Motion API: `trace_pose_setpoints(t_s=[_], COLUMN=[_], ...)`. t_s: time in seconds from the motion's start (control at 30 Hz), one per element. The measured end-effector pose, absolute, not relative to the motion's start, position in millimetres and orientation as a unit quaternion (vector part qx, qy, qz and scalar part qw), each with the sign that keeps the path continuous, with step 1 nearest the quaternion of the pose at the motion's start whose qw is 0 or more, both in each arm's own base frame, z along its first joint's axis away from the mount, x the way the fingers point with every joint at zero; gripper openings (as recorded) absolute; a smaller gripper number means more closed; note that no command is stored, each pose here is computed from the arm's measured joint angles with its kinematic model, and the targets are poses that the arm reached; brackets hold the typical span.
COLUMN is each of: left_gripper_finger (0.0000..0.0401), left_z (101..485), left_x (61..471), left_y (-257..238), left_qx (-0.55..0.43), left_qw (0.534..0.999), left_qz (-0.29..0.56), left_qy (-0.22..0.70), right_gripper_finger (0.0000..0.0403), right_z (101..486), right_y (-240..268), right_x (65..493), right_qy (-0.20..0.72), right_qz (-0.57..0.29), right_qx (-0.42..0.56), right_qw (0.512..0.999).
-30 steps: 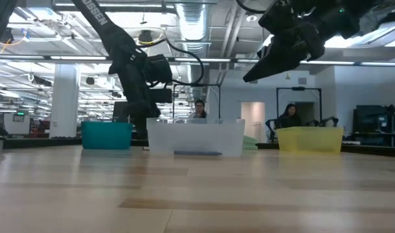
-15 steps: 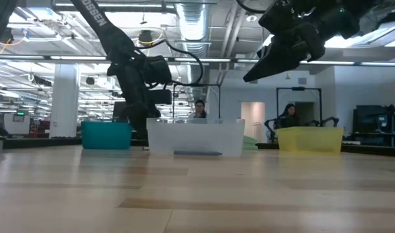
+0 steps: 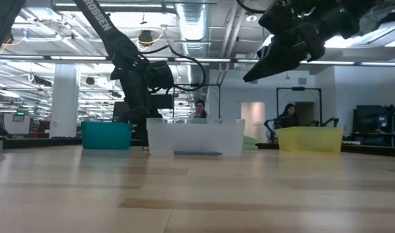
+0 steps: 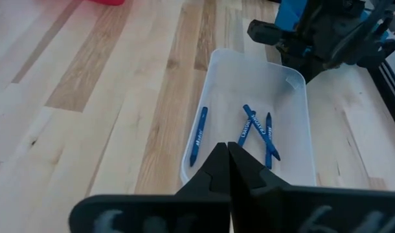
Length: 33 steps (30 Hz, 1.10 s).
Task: Sort crayons/erasers/pens/pencils in bins
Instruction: Put the yellow pencil into the red bin
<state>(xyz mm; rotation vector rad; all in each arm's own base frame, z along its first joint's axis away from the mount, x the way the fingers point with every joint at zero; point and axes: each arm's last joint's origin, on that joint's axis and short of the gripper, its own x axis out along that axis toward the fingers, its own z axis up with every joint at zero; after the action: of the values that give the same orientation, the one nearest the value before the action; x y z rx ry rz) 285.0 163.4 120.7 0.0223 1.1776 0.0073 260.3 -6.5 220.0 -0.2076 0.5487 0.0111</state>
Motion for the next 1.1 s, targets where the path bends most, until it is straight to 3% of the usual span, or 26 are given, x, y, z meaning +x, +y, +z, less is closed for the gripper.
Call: trace_pose_setpoints(t_s=[0.13, 0.93, 1.1], left_gripper_finger=[0.0010, 0.0002, 0.0003], left_z=[120.3, 165.6, 177.7], left_x=[284.6, 282.4, 284.0], left_y=[163.2, 170.2, 177.7], left_qx=[0.016, -0.005, -0.013], left_qw=[0.829, 0.782, 0.785], left_qz=[-0.002, -0.011, 0.000], left_qy=[0.559, 0.624, 0.620], right_gripper_finger=[0.0005, 0.0008, 0.0028], right_z=[220.0, 217.5, 221.0], right_y=[-6.5, -11.4, -21.5], right_x=[260.3, 258.5, 260.0], right_qy=[0.270, 0.286, 0.269], right_qz=[0.006, -0.001, -0.035], right_qx=[-0.102, -0.102, -0.099], right_qw=[0.957, 0.953, 0.957])
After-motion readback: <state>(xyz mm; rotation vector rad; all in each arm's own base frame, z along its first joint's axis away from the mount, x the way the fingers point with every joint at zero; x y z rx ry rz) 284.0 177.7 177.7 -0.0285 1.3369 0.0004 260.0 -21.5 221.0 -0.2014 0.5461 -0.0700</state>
